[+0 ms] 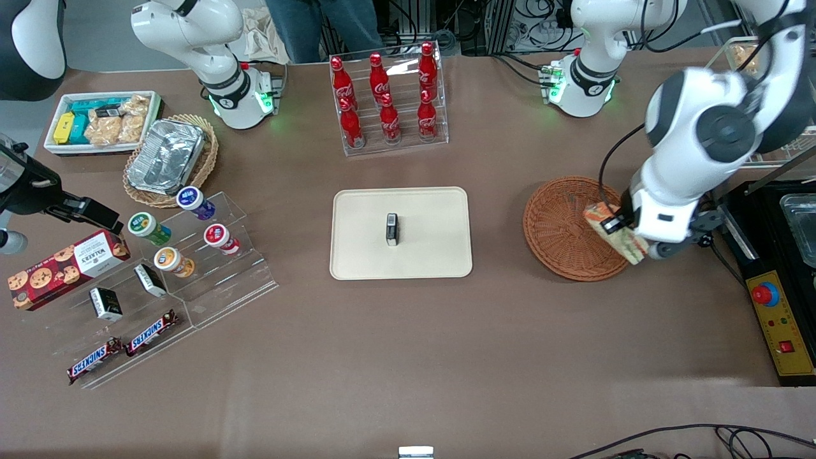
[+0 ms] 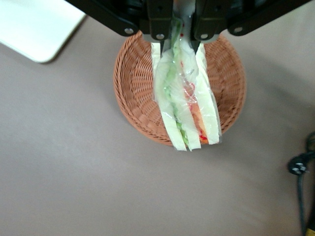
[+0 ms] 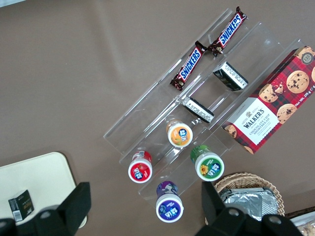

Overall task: Place sandwich from basket to tray
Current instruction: 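Lift the sandwich out of the basket with the left gripper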

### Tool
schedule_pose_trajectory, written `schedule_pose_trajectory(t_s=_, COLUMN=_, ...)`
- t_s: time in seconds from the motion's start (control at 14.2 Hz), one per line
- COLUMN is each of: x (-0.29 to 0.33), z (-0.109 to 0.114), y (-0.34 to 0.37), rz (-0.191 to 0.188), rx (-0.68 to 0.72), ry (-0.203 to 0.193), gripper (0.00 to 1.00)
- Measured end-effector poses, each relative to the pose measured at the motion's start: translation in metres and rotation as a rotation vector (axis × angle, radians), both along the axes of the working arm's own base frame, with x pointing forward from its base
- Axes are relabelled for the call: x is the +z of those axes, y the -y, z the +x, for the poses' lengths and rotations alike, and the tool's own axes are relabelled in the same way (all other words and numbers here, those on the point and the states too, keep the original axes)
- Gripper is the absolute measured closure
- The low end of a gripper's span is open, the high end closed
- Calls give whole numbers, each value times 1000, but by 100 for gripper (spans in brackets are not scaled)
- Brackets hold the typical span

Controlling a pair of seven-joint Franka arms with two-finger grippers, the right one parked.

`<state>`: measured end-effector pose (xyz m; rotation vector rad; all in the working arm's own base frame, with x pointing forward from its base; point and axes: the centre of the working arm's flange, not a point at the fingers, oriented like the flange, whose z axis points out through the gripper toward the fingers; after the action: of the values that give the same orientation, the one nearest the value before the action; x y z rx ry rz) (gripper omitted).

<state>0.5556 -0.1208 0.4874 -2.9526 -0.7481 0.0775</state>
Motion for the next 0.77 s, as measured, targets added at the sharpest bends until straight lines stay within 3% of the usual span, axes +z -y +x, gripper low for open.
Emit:
schedule_pose_trajectory(t_s=0.42, x=75, z=-4, y=-6, rz=-21, rx=-315, ry=-83, gripper=84)
schedule_pose_trajectory(t_s=0.77, x=81, z=-2, y=-15, rz=-29, rx=-364, ry=-91, gripper=84)
